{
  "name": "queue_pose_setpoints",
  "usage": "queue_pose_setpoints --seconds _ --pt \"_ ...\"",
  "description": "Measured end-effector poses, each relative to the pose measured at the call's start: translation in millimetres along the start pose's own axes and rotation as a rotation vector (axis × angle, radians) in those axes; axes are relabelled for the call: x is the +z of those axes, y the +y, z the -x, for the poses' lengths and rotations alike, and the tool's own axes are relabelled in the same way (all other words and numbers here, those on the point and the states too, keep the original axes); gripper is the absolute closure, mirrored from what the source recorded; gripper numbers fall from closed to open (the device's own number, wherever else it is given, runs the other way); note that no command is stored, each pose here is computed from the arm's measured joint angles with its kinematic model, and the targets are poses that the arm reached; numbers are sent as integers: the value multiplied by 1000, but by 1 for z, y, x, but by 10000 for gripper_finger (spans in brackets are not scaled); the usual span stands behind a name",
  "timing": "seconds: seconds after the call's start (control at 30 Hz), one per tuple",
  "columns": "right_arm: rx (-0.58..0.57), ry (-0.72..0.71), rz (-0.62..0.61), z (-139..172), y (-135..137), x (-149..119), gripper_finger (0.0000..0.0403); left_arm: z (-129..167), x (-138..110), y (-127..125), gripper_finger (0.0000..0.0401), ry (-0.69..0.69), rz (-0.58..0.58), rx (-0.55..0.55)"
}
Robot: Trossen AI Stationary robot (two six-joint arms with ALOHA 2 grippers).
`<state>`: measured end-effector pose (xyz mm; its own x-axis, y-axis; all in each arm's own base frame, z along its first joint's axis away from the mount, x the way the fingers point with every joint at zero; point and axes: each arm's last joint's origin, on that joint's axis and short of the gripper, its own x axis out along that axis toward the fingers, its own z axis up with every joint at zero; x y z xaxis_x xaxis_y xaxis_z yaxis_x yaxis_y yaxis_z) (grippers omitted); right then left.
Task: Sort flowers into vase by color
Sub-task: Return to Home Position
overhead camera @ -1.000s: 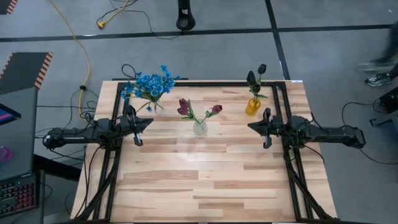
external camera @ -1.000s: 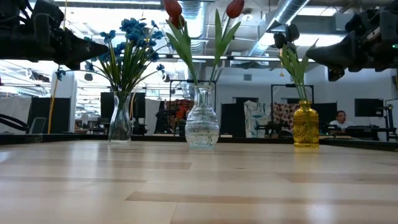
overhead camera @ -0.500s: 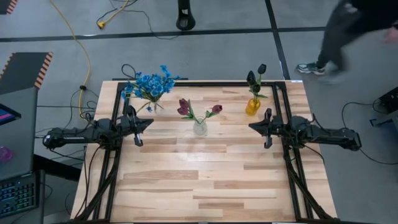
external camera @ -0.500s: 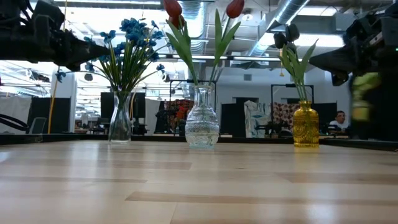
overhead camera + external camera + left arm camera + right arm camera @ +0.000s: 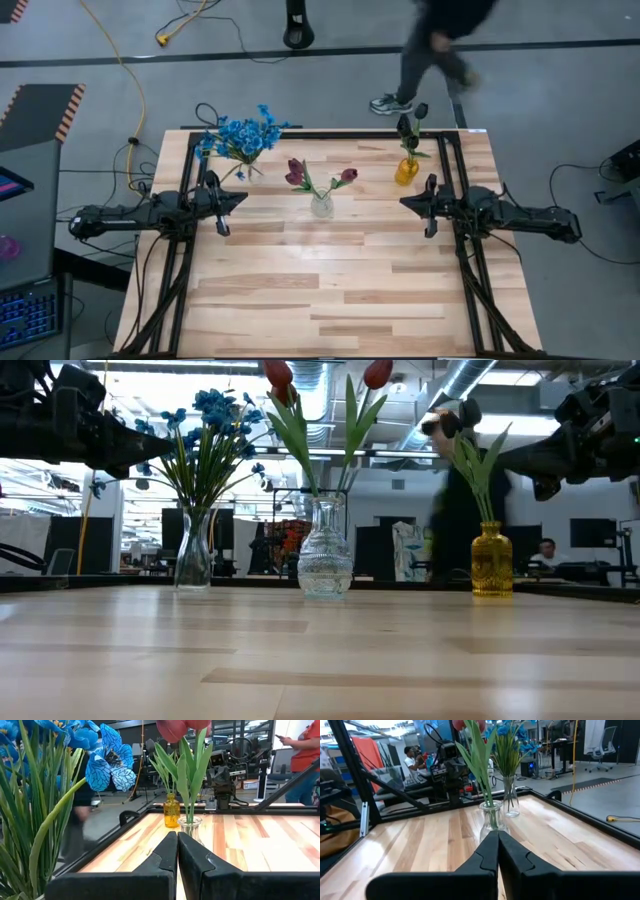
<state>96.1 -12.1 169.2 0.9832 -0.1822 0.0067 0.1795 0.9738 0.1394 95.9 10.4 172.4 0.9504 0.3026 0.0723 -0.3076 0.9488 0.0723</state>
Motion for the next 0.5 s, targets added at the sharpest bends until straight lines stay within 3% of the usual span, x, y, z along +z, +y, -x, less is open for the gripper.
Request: queue_pose_setpoints --seconds 0.5 --pt "0 1 -2 0 0 0 367 0 0 0 401 1 -14 7"
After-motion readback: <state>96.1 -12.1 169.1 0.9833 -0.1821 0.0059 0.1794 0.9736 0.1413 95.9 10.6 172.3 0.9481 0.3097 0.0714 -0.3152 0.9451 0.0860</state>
